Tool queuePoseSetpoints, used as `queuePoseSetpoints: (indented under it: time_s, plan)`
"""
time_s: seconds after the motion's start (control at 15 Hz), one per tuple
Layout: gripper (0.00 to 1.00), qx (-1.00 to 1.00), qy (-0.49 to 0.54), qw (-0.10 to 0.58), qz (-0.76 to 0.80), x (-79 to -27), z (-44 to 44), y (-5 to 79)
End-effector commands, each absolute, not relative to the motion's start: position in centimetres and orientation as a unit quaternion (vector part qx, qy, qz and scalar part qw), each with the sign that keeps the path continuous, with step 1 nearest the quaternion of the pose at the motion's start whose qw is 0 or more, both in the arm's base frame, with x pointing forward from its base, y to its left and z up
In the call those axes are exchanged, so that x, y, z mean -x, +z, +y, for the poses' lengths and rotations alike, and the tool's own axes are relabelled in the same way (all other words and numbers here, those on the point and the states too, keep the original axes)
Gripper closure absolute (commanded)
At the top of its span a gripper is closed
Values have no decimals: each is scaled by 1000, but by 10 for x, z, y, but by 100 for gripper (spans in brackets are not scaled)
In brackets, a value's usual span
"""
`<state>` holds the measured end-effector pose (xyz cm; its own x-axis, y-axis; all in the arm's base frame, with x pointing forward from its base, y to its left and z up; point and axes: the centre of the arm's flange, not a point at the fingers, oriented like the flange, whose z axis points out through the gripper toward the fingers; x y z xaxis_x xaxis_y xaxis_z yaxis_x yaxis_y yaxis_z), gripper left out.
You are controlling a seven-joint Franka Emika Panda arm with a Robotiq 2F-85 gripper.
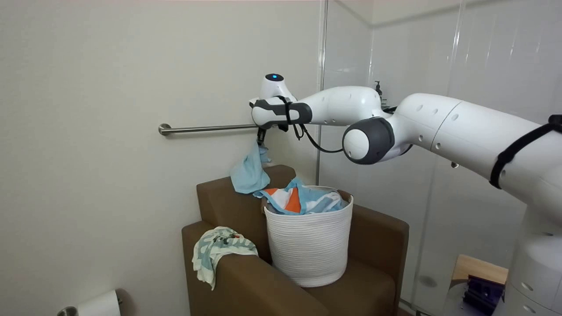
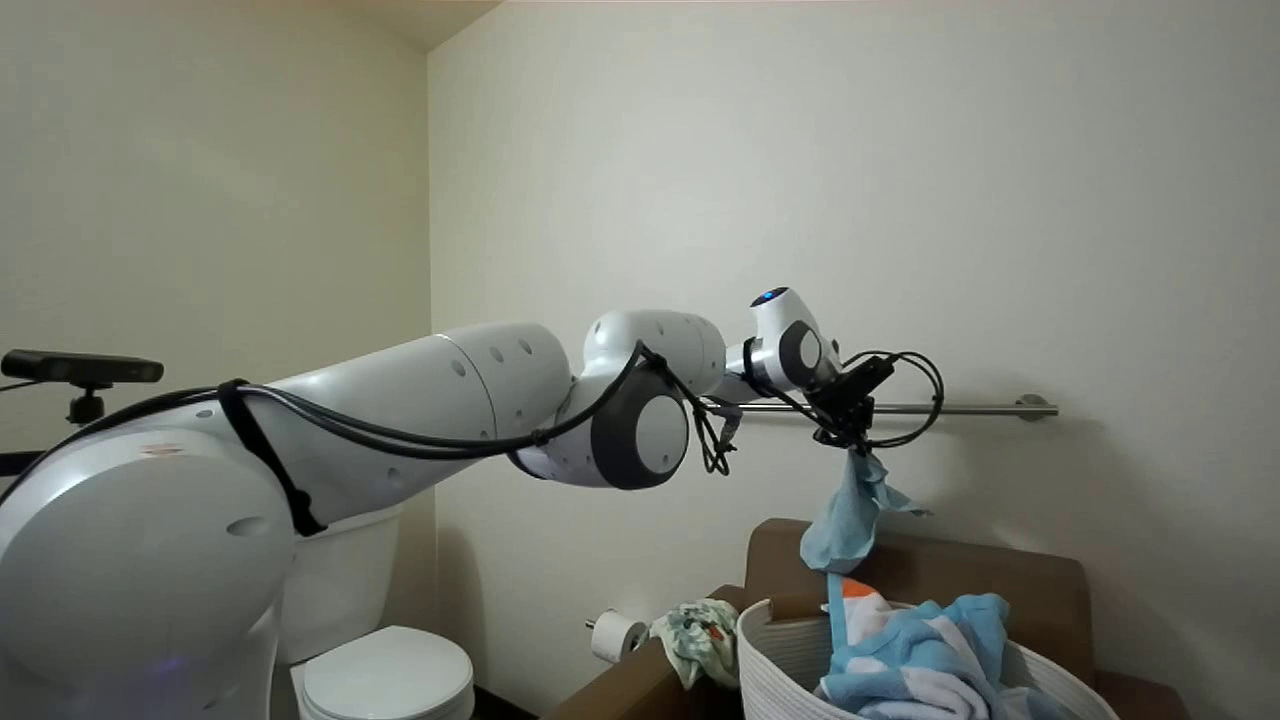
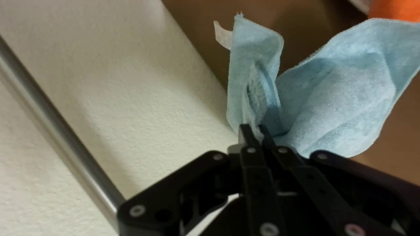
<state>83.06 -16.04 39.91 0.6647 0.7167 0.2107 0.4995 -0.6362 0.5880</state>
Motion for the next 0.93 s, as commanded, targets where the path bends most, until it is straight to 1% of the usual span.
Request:
queuePoseSetpoints:
  time_s: [0.0,0.2,0.4,0.87]
  plan:
    - [98,-894,171,219,351,-755,-150,389]
    - [98,-908,117,207,344,-749,-151,380]
    - [98,-917,86,195,337,-743,-153,376]
    - [98,-929,75,196,304,-736,-154,383]
